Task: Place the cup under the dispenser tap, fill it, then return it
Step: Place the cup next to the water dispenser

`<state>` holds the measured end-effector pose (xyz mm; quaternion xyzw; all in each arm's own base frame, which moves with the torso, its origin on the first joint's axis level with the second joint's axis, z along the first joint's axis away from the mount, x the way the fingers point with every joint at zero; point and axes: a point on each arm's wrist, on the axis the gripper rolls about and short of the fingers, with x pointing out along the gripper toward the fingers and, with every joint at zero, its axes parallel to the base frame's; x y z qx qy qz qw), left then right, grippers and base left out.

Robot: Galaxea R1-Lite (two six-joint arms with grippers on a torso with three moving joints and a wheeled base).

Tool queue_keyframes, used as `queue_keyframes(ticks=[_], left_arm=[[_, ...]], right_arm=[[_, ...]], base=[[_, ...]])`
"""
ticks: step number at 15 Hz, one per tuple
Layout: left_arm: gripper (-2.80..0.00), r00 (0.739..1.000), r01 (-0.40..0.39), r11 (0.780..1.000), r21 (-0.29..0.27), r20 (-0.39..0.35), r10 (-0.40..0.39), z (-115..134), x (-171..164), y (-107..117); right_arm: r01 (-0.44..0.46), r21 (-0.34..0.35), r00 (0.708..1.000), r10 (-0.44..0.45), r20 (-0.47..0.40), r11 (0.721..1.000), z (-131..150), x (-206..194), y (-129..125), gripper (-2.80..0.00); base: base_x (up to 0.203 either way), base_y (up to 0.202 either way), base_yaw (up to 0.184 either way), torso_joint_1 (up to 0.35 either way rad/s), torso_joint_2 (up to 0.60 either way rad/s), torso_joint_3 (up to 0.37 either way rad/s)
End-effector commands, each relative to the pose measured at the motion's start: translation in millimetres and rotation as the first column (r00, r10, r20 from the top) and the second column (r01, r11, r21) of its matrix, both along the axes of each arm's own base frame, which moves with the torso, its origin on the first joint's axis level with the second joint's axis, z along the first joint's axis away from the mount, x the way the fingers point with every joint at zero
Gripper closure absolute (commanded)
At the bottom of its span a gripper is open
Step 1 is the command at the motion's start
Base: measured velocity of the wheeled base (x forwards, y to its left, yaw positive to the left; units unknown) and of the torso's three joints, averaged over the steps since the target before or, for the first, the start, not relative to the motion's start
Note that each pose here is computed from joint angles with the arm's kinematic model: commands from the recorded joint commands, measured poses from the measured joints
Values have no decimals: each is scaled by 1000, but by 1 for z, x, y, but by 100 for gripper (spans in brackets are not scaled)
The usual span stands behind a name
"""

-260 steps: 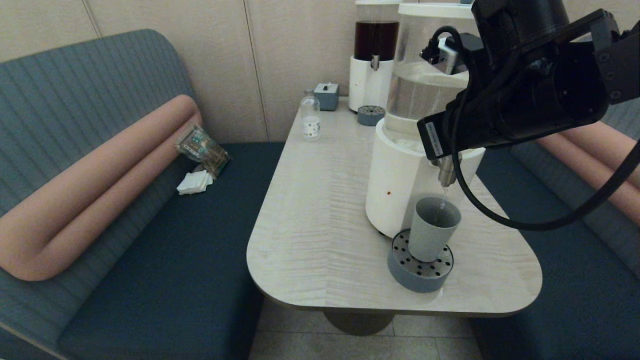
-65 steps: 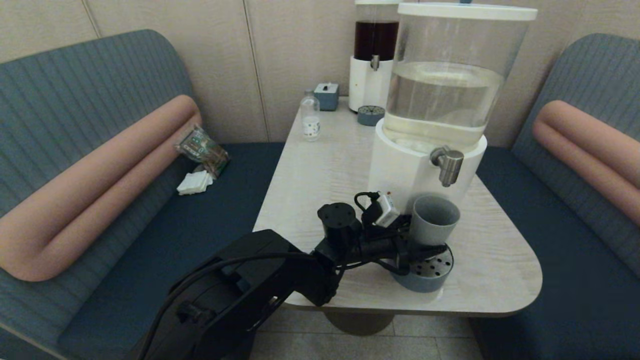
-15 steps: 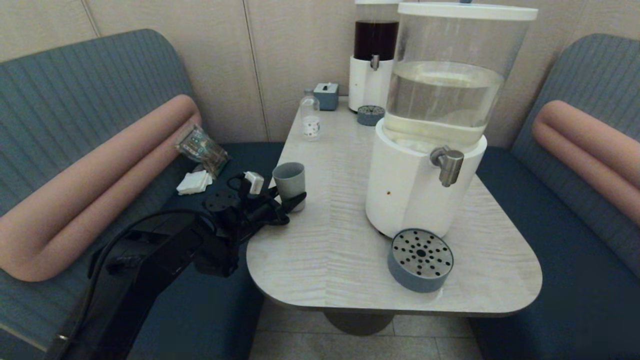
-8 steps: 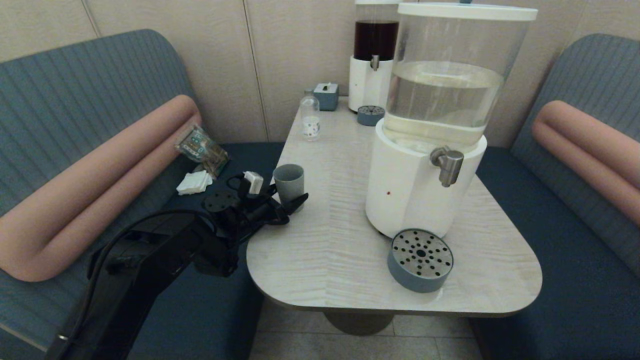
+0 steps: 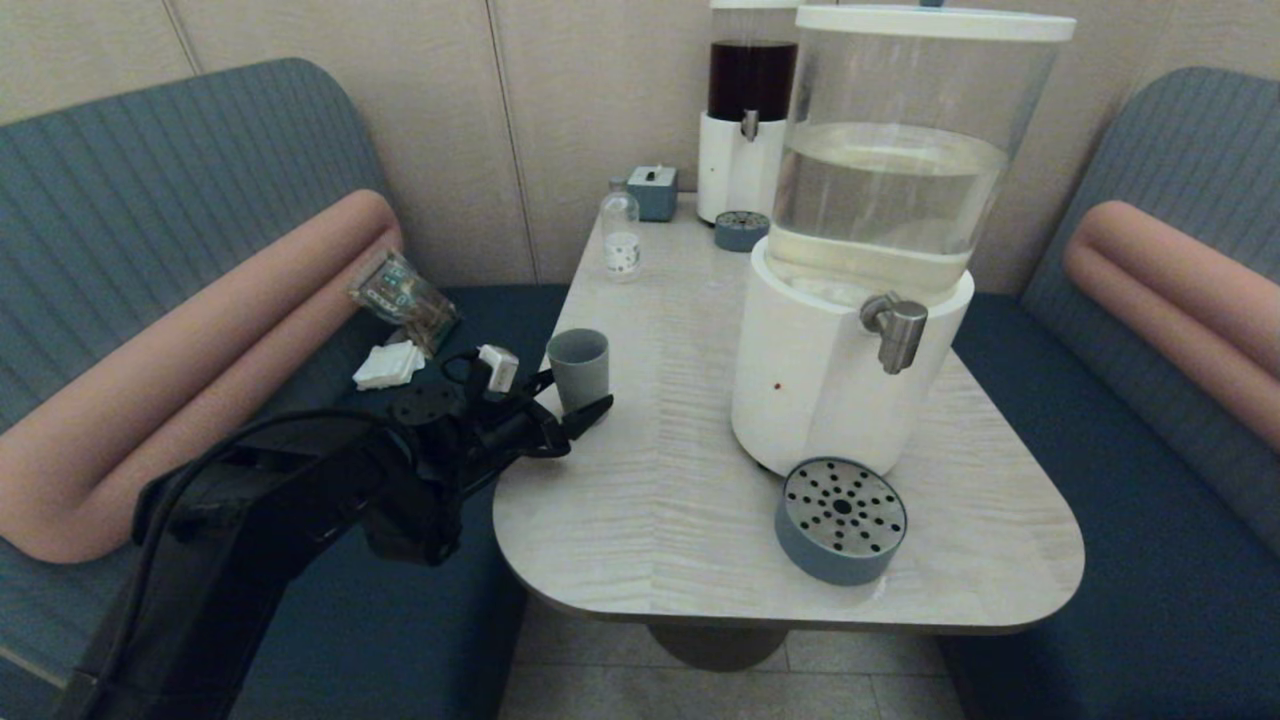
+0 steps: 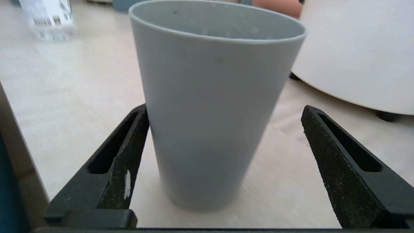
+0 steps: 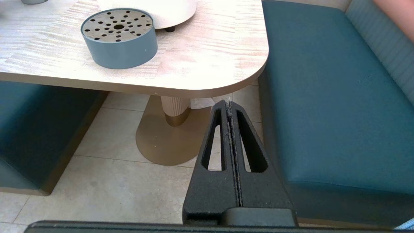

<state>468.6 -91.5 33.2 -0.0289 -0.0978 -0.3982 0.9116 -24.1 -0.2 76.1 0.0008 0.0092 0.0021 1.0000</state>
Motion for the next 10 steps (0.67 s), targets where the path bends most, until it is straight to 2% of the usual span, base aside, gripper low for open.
queue_keyframes(ticks=[1,10], left_arm=[[-280,1000,5,1000,5,-20,-5,19,-19,3],[-280,993,-12,997,80,-115,21,52,-103,20]], right_arm=[[0,0,1000,0,0,1000,0,0,0,0],[0,0,1000,0,-2,1000,0,0,0,0]], base=[[0,0,0,0,0,0],[0,0,0,0,0,0]])
